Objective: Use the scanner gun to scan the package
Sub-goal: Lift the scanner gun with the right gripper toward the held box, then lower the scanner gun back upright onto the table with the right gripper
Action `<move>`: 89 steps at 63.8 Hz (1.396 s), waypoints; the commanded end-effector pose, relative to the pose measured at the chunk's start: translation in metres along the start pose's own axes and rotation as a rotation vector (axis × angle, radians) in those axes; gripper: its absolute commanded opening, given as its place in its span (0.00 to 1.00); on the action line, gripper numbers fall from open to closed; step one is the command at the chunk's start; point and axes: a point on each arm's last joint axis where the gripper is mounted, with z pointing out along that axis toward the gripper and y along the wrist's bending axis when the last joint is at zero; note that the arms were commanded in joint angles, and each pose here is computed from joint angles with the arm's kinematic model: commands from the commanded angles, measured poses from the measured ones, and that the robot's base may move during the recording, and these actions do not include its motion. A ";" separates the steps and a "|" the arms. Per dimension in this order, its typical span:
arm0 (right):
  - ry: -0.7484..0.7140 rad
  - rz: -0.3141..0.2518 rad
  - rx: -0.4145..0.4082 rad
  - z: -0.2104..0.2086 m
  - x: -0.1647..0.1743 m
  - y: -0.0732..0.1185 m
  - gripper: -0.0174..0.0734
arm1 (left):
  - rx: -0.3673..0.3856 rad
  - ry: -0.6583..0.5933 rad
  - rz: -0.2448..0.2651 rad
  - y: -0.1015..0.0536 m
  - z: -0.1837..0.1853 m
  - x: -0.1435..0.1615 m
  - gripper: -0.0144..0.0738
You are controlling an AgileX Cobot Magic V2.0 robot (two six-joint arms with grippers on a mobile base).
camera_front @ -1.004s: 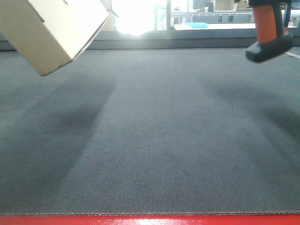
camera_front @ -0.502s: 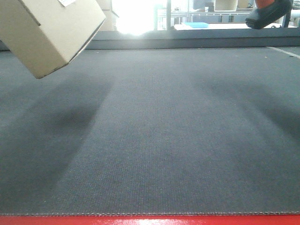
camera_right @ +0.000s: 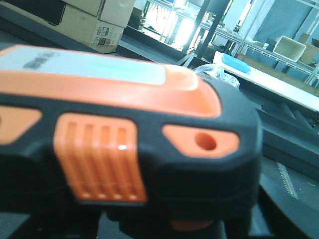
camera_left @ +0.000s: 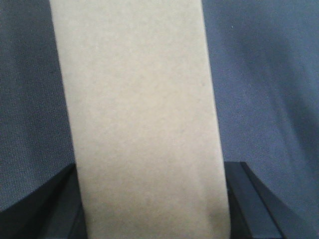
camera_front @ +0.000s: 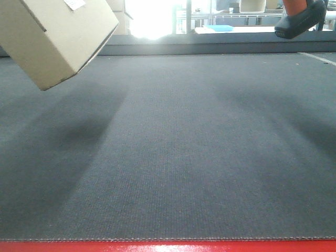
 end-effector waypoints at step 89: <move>-0.172 0.503 0.155 -0.035 0.088 0.012 0.02 | 0.015 -0.019 -0.010 -0.003 -0.003 -0.001 0.04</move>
